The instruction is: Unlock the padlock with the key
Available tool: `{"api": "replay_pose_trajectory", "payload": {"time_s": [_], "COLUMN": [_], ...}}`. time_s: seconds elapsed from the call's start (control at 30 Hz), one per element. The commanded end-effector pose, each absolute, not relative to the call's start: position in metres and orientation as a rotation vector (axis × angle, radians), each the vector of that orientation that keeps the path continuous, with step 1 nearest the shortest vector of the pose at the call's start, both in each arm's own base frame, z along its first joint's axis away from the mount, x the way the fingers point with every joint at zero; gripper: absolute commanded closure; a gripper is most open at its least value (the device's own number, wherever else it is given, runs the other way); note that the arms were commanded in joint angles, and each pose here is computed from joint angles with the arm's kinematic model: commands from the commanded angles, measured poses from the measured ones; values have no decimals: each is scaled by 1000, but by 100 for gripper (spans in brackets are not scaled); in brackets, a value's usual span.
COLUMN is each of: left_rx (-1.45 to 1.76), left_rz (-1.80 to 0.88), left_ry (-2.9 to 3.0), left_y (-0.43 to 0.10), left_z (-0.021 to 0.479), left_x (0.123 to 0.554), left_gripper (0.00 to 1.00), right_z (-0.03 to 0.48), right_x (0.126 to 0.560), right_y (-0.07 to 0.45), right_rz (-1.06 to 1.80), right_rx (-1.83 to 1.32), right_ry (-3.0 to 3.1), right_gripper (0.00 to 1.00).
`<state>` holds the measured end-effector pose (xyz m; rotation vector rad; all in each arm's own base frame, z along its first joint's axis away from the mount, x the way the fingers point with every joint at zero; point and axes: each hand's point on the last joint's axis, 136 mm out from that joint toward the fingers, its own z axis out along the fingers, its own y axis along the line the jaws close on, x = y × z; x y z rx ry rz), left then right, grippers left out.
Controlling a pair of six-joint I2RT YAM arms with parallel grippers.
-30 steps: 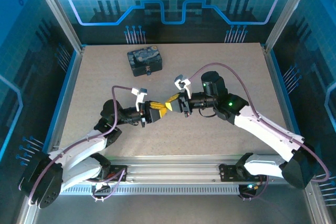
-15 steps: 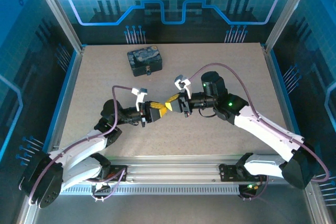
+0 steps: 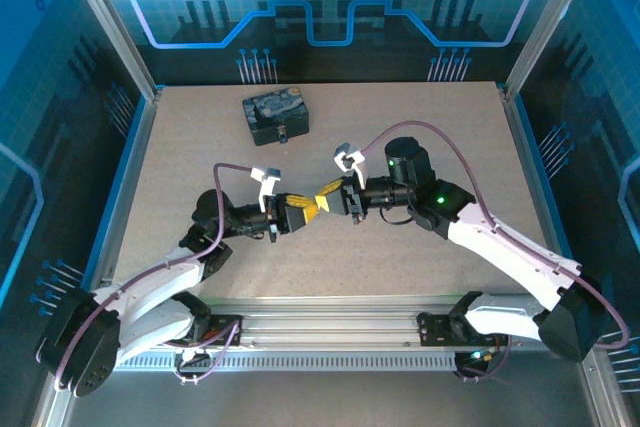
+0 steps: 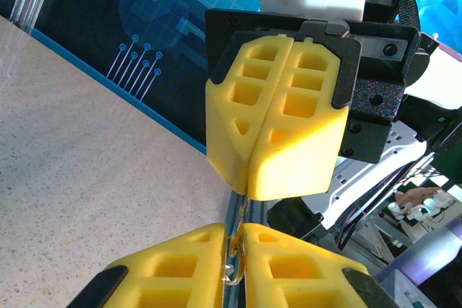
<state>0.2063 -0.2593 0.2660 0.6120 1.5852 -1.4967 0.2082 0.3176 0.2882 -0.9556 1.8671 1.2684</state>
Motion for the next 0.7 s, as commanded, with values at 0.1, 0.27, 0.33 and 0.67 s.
{"api": "replay_pose_trajectory", "payload": {"time_s": [0.1, 0.27, 0.33, 0.67], "left_rx": [643, 650, 651, 601], "left_rz": [-1494, -1497, -1499, -1428], "left_ry": [1546, 1545, 1546, 1600], "left_y": [-260, -260, -260, -254], "left_z": [271, 272, 272, 265], "left_x": [201, 200, 200, 207], "left_gripper": [85, 100, 100, 100], "right_z": [294, 293, 293, 292], "right_x": [207, 208, 209, 217], "right_y": [315, 315, 315, 311], "right_rz": [1274, 1277, 1276, 1236], "right_rx": [-938, -932, -928, -879], "right_ry": [1846, 1851, 1854, 1885], "right_gripper": [100, 100, 100, 55]}}
